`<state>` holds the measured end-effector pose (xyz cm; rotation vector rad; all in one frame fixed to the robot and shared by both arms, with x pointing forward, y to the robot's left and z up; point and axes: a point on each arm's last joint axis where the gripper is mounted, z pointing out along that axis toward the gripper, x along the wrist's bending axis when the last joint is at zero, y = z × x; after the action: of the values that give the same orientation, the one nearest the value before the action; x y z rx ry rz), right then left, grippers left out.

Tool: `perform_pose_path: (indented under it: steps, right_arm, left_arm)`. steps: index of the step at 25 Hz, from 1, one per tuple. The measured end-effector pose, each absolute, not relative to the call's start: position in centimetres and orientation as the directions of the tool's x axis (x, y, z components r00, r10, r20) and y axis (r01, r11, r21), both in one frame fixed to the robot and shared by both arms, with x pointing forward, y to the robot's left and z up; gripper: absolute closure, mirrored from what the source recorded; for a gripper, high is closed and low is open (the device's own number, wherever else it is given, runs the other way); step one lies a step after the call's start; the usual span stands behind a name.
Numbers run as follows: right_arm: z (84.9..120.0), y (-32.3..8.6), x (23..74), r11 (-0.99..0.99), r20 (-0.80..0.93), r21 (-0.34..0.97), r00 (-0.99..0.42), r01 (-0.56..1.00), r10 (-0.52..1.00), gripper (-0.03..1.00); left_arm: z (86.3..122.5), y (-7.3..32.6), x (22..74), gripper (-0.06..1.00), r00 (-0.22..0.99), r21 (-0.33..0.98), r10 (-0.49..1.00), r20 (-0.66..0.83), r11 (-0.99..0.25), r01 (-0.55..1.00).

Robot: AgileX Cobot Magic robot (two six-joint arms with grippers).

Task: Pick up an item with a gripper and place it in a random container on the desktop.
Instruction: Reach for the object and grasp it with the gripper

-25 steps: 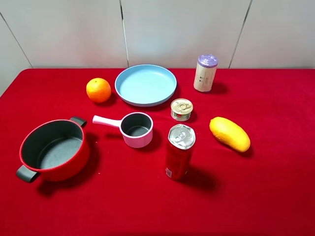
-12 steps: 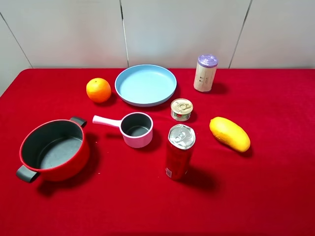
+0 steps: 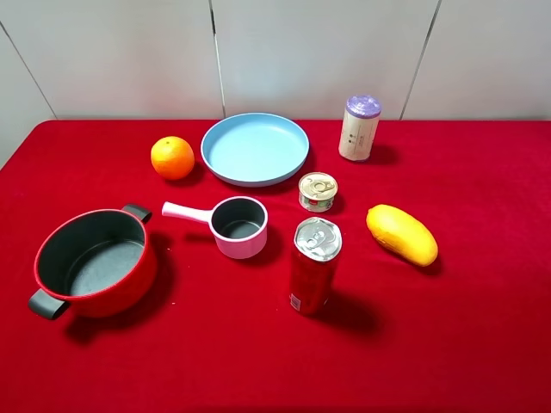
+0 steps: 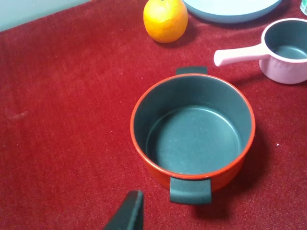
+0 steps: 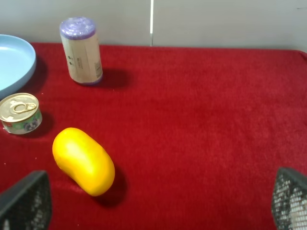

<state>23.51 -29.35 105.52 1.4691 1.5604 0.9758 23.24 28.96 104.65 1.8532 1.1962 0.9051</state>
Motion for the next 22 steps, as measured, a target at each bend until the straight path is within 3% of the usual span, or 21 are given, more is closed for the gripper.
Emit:
perform_pose_path:
  steps: [12,22]
  right_arm:
    - [105.5,-29.2,23.5,0.035,-0.016,0.91,-0.05,0.412,0.999,0.27]
    - [106.7,-28.9,26.7,-0.009,0.055,0.855,-0.075,0.518,0.996,0.27]
  left_arm:
    - [104.7,29.0,23.2,-0.05,0.317,0.863,0.934,0.165,-0.292,0.413]
    - [104.7,29.0,23.2,-0.05,0.317,0.863,0.934,0.165,-0.292,0.413]
